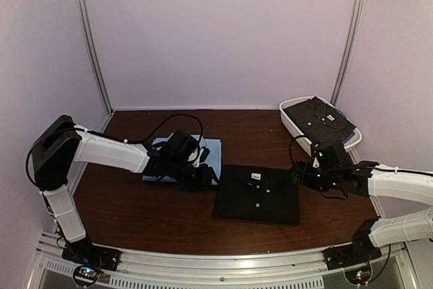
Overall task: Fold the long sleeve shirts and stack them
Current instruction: Pick up the square-folded shirt from the center of the board.
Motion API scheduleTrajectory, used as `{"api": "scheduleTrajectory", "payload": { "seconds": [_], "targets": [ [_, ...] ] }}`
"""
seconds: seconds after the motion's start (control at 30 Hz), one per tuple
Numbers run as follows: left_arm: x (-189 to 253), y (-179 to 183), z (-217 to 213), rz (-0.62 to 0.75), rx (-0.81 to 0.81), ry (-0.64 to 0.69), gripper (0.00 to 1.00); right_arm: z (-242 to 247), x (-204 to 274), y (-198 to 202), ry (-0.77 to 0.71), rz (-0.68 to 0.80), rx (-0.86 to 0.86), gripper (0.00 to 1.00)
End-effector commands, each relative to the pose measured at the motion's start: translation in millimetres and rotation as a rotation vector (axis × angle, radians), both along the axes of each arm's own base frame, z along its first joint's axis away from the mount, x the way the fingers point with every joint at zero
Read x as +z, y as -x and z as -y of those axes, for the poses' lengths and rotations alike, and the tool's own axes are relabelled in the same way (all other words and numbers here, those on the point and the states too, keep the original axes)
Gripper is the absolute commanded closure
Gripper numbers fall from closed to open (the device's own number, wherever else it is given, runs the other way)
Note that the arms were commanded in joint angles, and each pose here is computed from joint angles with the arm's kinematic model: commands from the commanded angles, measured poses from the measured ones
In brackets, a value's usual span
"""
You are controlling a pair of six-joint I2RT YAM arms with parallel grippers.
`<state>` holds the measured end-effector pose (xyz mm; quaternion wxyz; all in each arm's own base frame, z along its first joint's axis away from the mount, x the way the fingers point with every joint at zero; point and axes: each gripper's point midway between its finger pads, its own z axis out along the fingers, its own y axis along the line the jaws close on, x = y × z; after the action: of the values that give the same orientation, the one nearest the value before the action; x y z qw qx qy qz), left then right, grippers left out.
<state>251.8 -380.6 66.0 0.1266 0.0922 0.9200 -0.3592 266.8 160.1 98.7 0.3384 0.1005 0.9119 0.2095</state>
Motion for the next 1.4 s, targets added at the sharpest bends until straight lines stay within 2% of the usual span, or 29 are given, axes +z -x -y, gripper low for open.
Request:
{"api": "scheduleTrajectory", "payload": {
  "seconds": [0.0,0.37,0.83,1.17,1.37],
  "targets": [
    [-9,4,14,0.028,-0.119,-0.030,0.50,15,-10,7,-0.024,-0.023,-0.073,0.18],
    [-32,5,19,0.012,-0.134,-0.110,0.50,15,-49,21,-0.014,-0.121,-0.041,0.30],
    [-45,10,28,-0.002,-0.135,-0.135,0.51,-6,-66,21,-0.074,-0.158,0.027,0.48],
    [-51,13,36,-0.017,-0.136,-0.138,0.65,-11,-71,20,-0.097,-0.166,0.038,0.55],
    [-45,10,42,-0.010,-0.132,-0.122,0.80,-16,-71,21,-0.120,-0.166,0.057,0.70]
  ]
}}
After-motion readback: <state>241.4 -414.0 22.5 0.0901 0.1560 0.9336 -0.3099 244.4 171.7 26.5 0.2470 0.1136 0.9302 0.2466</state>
